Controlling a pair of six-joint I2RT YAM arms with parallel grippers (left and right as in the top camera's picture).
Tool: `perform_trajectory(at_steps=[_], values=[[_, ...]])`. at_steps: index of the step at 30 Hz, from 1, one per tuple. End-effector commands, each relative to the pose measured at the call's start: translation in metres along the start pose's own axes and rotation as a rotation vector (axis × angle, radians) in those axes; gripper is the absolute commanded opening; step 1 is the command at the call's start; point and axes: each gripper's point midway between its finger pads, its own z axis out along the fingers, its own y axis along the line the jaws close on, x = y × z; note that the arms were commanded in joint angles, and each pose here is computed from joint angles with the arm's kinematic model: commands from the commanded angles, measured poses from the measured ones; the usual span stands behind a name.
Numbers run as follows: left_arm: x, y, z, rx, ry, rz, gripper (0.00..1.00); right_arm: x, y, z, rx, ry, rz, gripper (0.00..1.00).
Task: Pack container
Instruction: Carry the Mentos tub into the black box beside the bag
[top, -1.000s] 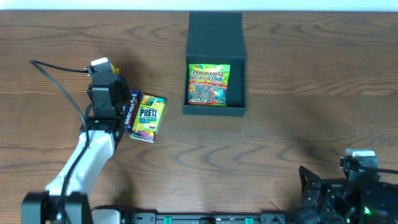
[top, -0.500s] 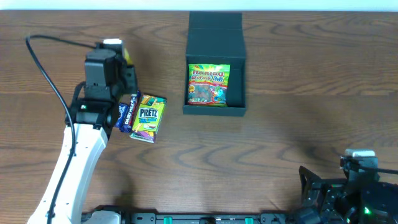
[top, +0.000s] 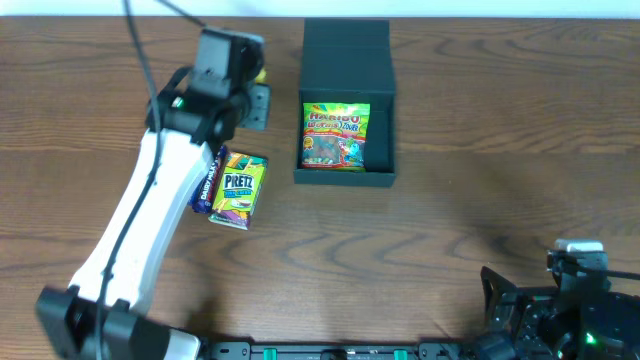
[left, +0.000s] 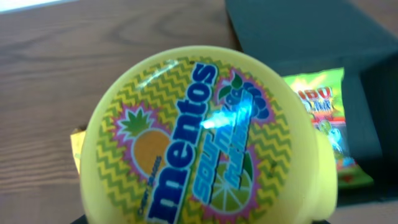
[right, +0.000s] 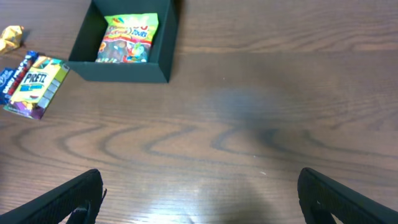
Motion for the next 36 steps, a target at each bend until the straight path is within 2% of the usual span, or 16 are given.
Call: perform_trajectory(at_steps=[1, 6, 13, 21, 28, 36], values=[[-0.023, -0.020, -0.003, 0.025, -0.010, 0.051, 0.06, -0.002, 0.000, -0.001, 0.002, -0.007, 0.007, 0.99], [-0.023, -0.062, 0.007, 0.128, 0.088, 0.105, 0.06, -0.002, -0.001, -0.001, 0.002, -0.007, 0.007, 0.99], [-0.003, -0.108, 0.035, 0.220, 0.242, 0.157, 0.06, -0.002, 0.000, -0.001, 0.002, -0.007, 0.007, 0.99], [0.028, -0.148, 0.068, 0.332, 0.430, 0.078, 0.06, -0.002, -0.001, -0.001, 0.002, -0.007, 0.007, 0.99], [0.034, -0.174, 0.085, 0.409, 0.489, -0.018, 0.05, -0.002, 0.000, -0.001, 0.002, -0.007, 0.007, 0.99], [0.043, -0.211, 0.095, 0.452, 0.515, 0.020, 0.05, -0.002, -0.001, -0.001, 0.002, -0.007, 0.007, 0.99]])
